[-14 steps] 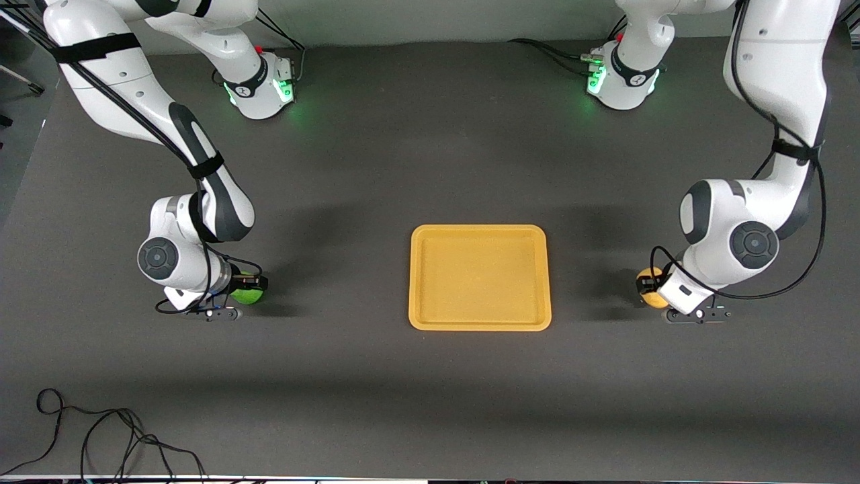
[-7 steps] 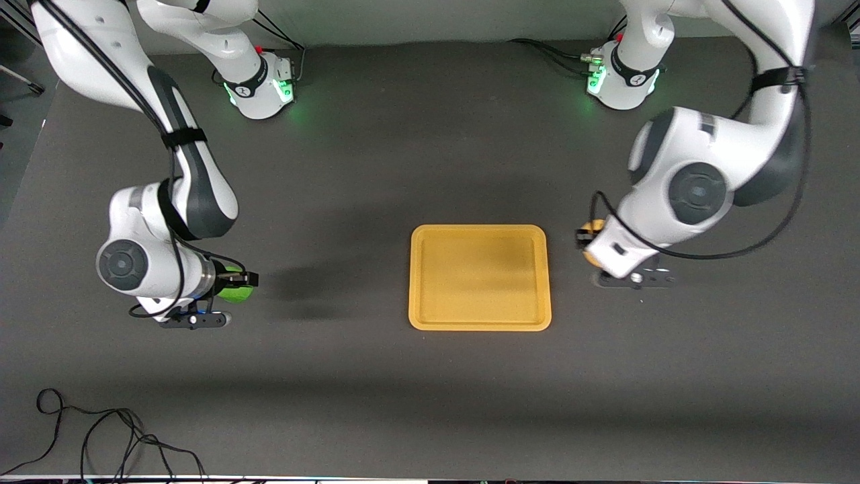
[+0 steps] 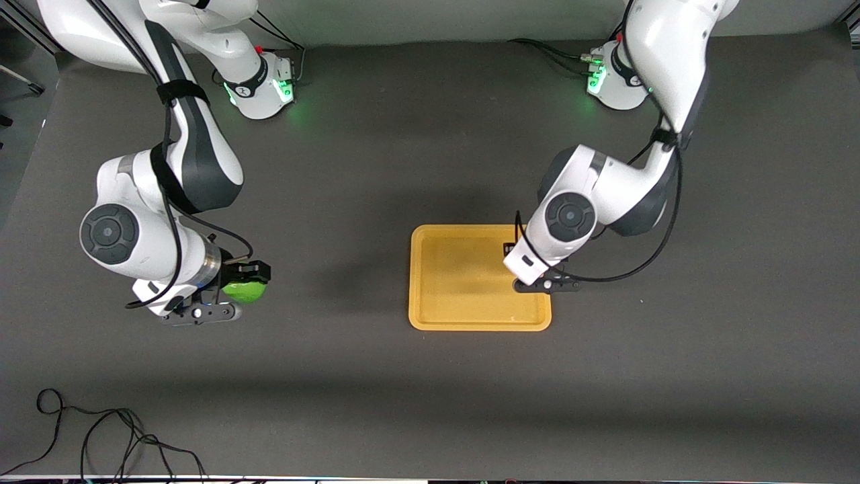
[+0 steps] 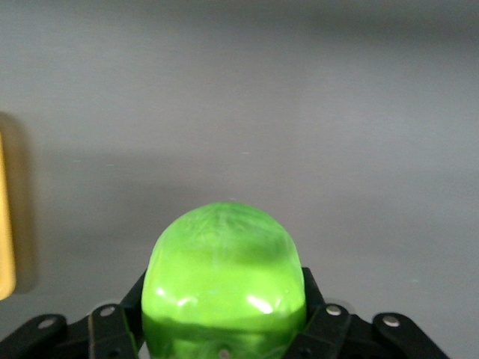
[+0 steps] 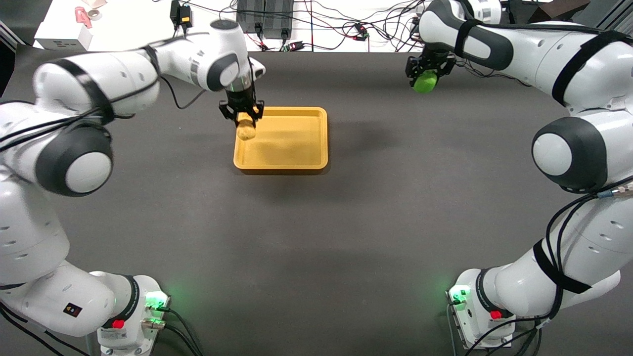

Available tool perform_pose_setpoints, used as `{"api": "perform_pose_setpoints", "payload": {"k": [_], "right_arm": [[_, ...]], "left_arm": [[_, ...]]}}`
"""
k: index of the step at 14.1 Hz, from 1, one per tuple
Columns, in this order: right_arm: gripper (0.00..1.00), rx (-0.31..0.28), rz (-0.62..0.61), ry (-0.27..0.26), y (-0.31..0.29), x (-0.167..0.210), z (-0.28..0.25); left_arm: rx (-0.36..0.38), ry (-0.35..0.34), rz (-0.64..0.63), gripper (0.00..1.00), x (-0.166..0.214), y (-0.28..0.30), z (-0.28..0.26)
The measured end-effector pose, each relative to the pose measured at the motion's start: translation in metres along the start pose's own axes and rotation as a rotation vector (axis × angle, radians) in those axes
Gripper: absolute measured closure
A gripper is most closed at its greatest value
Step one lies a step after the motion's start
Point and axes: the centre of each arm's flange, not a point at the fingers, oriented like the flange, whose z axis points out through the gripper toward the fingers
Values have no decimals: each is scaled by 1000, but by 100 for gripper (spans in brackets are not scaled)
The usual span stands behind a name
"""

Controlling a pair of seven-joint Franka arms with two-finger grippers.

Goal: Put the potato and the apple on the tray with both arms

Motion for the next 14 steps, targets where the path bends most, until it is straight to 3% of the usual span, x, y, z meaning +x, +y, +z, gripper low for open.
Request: {"api": "perform_pose_setpoints", "payload": {"k": [3, 5, 9, 10, 14], "right_arm": [[23, 86, -15, 16, -46, -2, -13], [23, 110, 18, 26, -77, 2, -14], [23, 110, 96, 19, -133, 17, 15], [23, 108, 100, 15, -138, 20, 21], [23, 108, 124, 18, -139, 25, 27]], "left_arm": [[-3, -1, -10, 43, 7, 2, 29], [-10, 10, -18, 43, 8, 8, 39], [-6, 10, -17, 5, 8, 10, 45], [-6, 13, -18, 0, 9, 9, 44], [-8, 28, -24, 0, 21, -14, -7]]}}
